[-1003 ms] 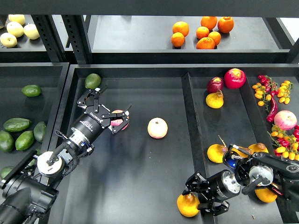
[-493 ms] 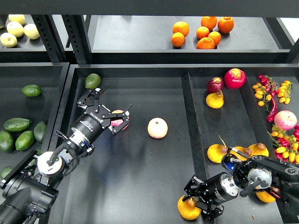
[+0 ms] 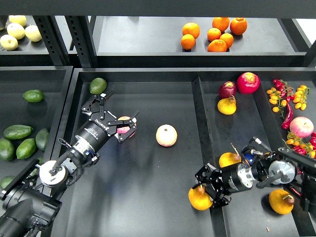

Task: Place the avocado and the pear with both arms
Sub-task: 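Carry the pear with the right gripper into the pear bin, release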

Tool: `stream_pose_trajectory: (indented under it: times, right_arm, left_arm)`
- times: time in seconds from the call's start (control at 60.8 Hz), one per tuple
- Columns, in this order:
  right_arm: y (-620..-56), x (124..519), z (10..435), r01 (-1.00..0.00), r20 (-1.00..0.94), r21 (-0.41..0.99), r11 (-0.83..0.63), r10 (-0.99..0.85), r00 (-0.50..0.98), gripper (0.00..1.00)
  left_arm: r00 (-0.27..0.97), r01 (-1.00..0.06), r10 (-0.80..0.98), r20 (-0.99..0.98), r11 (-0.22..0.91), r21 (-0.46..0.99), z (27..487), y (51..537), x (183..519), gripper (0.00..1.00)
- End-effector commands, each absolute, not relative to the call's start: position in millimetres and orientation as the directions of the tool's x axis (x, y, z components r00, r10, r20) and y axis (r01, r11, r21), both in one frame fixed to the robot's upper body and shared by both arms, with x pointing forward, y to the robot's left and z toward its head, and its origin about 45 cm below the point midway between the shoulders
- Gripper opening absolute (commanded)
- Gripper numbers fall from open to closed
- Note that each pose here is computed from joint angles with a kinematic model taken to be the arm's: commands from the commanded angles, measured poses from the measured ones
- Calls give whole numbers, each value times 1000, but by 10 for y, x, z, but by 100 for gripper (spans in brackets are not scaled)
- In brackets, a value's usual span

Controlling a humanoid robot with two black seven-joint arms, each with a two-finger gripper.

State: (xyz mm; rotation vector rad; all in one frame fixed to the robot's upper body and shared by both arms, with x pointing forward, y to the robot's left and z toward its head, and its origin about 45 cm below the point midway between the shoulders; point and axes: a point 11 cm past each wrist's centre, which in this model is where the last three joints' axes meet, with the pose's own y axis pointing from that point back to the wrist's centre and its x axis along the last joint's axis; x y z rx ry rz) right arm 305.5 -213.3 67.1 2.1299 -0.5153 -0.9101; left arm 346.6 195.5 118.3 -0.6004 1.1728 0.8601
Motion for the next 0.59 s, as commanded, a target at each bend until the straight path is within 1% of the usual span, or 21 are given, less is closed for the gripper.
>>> stream_pose_trajectory:
  times: [0.0, 0.197, 0.329, 0.444, 0.575]
  right_arm:
    - [-2190, 3206, 817, -106, -433, 756, -645, -616, 658, 13]
    - [-2582, 3359, 1001, -171, -382, 779, -603, -673, 634, 13]
    - [-3055, 3351, 1071, -214, -334, 814, -540, -737, 588, 13]
    - [-3280, 3299, 1062, -224, -314, 833, -505, -767, 560, 13]
    - [-3510, 3096, 909, -198, -309, 863, -465, -796, 521, 14]
  left_arm:
    - [139, -832, 263, -955, 553, 31, 1169, 1960, 3462, 99]
    - [142, -832, 261, -955, 554, 28, 1180, 1957, 3468, 99]
    - [141, -832, 263, -955, 554, 30, 1175, 1958, 3467, 99]
    - [139, -832, 263, -955, 555, 31, 1168, 1956, 3460, 99]
    - [141, -831, 263, -954, 556, 31, 1173, 1953, 3464, 99]
